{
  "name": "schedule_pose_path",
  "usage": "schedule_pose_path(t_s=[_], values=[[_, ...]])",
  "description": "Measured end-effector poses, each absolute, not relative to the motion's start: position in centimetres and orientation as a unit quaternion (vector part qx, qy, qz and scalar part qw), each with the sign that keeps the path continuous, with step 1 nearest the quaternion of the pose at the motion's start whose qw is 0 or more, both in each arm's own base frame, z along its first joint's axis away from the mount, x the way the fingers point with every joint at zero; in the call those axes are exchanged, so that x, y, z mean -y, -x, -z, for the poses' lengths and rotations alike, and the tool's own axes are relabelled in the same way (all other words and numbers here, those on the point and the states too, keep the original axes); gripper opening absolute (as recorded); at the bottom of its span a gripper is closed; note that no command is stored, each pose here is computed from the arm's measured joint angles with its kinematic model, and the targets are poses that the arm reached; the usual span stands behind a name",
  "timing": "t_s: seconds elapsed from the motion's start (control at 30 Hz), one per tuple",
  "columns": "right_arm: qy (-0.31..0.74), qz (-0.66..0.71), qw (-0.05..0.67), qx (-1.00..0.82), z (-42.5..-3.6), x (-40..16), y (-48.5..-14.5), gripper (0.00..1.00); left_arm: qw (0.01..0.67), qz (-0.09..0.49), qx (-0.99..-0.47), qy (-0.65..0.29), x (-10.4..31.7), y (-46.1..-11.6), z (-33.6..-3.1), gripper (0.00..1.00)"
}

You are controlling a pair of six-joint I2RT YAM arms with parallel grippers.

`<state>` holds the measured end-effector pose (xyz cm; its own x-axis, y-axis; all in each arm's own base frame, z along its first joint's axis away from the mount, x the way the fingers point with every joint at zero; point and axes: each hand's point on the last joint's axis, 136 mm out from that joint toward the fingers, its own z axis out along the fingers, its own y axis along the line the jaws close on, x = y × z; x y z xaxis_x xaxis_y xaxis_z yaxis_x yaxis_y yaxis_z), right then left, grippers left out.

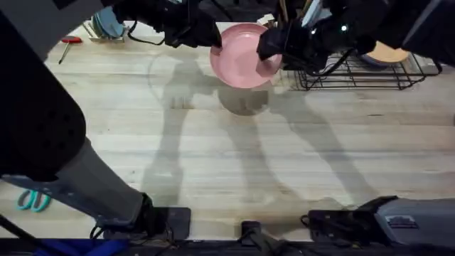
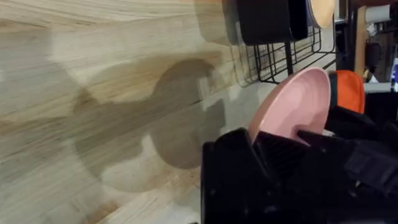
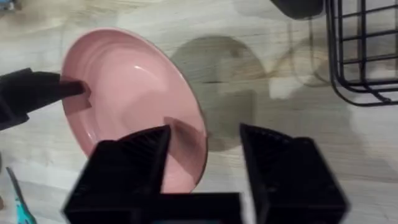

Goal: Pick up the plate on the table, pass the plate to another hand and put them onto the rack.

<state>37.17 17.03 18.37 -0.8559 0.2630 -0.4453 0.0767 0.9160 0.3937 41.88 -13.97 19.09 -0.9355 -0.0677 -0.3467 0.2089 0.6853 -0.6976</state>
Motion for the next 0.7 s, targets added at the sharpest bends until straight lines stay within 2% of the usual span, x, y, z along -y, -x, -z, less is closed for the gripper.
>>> schedule_pose_path(t_s=[0.1,0.23,0.27,0.5,0.57,0.7], values=[[-0.093,-0.185,0.253,-0.945,-18.3,-17.0,-37.2,0.452,0.175,0.395,-0.901,-0.039,14.0,-41.9,-19.1,0.041],[-0.095,-0.187,0.252,-0.945,-18.4,-17.1,-37.2,0.090,0.176,0.394,-0.901,-0.039,13.9,-41.9,-19.1,0.041],[-0.095,-0.190,0.252,-0.944,-18.4,-17.2,-37.2,0.048,0.177,0.392,-0.902,-0.039,13.9,-42.0,-19.1,0.041],[-0.093,-0.195,0.251,-0.943,-18.6,-17.4,-37.2,0.031,0.169,0.391,-0.904,-0.032,13.7,-42.2,-18.2,0.069],[-0.093,-0.195,0.252,-0.943,-18.6,-17.4,-37.3,0.031,0.166,0.393,-0.904,-0.031,13.7,-42.2,-18.0,0.163],[-0.092,-0.195,0.251,-0.944,-18.5,-17.4,-37.2,0.030,0.166,0.396,-0.902,-0.031,13.8,-42.3,-18.1,0.418]])
